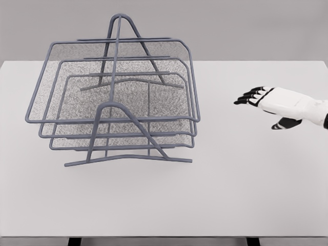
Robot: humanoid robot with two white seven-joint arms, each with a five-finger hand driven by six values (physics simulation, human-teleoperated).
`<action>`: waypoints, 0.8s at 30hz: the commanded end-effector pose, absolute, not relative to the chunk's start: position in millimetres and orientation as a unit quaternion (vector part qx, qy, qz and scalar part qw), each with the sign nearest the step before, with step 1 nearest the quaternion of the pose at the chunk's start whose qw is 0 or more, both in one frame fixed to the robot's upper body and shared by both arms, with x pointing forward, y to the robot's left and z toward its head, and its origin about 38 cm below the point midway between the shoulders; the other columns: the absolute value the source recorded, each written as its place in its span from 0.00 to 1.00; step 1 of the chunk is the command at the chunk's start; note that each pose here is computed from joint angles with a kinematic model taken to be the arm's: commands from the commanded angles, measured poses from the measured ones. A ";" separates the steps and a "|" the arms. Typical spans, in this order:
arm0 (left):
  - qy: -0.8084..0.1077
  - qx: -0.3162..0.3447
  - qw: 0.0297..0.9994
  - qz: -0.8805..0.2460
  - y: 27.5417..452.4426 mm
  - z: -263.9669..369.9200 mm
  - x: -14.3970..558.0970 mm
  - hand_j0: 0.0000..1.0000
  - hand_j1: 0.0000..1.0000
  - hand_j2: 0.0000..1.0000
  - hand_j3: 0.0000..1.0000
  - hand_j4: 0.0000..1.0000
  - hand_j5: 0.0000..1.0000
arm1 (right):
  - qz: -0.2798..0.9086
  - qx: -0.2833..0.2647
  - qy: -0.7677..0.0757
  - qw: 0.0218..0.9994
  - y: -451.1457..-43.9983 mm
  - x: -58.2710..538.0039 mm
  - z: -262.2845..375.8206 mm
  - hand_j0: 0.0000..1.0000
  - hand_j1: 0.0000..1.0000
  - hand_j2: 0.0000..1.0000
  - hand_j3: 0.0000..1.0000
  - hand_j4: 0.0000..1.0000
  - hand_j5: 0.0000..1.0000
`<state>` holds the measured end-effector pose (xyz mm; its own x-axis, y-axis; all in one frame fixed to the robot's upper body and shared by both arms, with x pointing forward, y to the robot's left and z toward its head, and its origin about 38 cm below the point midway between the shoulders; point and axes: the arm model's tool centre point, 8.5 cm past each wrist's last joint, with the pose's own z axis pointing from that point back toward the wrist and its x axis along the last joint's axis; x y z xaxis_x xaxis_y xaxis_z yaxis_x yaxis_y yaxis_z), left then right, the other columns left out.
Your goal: Pull out the upper folder box with right arm
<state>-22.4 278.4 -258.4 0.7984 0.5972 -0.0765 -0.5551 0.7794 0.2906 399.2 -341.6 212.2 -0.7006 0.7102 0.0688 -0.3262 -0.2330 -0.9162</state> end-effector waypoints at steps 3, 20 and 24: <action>0.083 0.128 0.940 0.307 278.4 -258.4 -22.6 1.00 1.00 1.00 1.00 1.00 1.00 | 0.759 -0.185 -0.523 0.341 -340.8 400.2 211.4 1.00 1.00 1.00 1.00 1.00 1.00; 0.082 0.128 0.940 0.306 278.5 -258.4 -22.6 1.00 1.00 1.00 1.00 1.00 1.00 | 0.721 -0.202 -0.631 0.204 -213.0 442.5 273.3 1.00 1.00 1.00 1.00 1.00 1.00; 0.083 0.128 0.940 0.307 278.4 -258.4 -22.6 1.00 1.00 1.00 1.00 1.00 1.00 | 0.733 -0.170 -0.628 0.199 -191.5 436.6 253.2 1.00 1.00 1.00 1.00 1.00 1.00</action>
<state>-22.4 278.4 -258.4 0.7984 0.5972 -0.0765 -0.5551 0.7794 0.2906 438.9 -203.5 258.2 -0.8481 0.5296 -0.0122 -0.0682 -0.1319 -0.9889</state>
